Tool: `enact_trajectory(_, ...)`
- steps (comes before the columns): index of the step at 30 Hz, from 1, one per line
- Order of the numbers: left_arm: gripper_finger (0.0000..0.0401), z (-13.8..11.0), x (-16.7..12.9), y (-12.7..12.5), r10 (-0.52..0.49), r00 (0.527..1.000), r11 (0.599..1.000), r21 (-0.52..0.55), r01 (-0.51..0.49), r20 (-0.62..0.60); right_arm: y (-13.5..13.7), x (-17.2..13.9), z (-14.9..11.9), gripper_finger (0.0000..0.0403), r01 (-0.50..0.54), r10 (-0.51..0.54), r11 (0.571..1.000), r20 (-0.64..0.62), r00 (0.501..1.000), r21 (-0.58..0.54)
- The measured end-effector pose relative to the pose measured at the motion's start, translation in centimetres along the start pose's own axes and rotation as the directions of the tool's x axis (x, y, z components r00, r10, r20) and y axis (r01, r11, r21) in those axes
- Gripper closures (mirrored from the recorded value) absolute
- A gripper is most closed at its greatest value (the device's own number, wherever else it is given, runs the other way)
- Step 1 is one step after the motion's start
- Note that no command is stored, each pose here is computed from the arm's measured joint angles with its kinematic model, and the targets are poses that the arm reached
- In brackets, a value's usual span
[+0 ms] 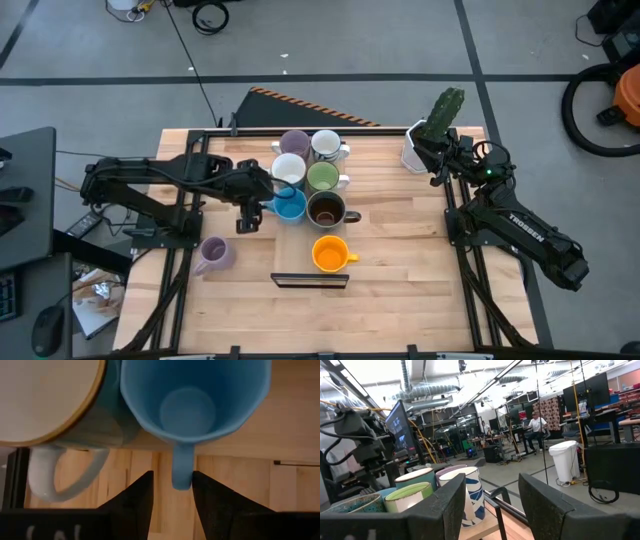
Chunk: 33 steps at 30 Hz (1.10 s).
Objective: Place coffee mugs
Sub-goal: Put the violet mug on the shelf
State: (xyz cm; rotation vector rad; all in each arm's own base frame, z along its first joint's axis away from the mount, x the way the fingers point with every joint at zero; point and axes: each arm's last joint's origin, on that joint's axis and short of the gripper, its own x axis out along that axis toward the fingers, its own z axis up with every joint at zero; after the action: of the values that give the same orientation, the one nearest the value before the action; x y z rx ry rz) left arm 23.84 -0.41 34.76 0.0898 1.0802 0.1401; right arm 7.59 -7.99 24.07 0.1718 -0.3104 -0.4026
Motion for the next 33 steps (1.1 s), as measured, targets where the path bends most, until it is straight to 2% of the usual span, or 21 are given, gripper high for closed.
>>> enact_trajectory(5,0.0259,0.3,-0.9,0.1,0.002,1.000,1.000,-0.001,-0.002,0.018,0.0,0.0,0.0,0.0214,0.000,0.000,1.000,0.000,1.000,0.000)
enact_trajectory(12,0.0259,0.7,-3.7,-1.4,-0.017,0.999,1.000,0.011,0.016,0.052,0.0,0.0,0.0,0.0214,0.000,0.000,1.000,0.000,1.000,0.000)
enact_trajectory(16,0.0259,-0.5,-4.2,-2.8,-0.067,0.996,0.991,-0.122,0.061,-0.050,0.0,0.0,0.0,0.0214,0.000,0.000,1.000,0.000,1.000,-0.001)
enact_trajectory(20,0.0259,-2.3,-4.5,-5.0,-0.120,0.978,0.956,-0.285,0.067,-0.171,0.0,0.0,0.0,0.0214,0.000,0.000,1.000,0.000,1.000,-0.007)
enact_trajectory(27,0.0259,-6.3,-2.4,-10.0,-0.089,0.958,0.921,-0.389,-0.025,-0.274,0.0,0.0,0.0,0.0214,0.010,-0.010,1.000,0.005,1.000,-0.008)
enact_trajectory(33,0.0260,-9.7,-1.5,-13.2,-0.164,0.908,0.860,-0.507,-0.061,-0.387,0.0,0.0,0.2,0.0214,0.033,-0.032,0.999,0.032,0.999,-0.019)
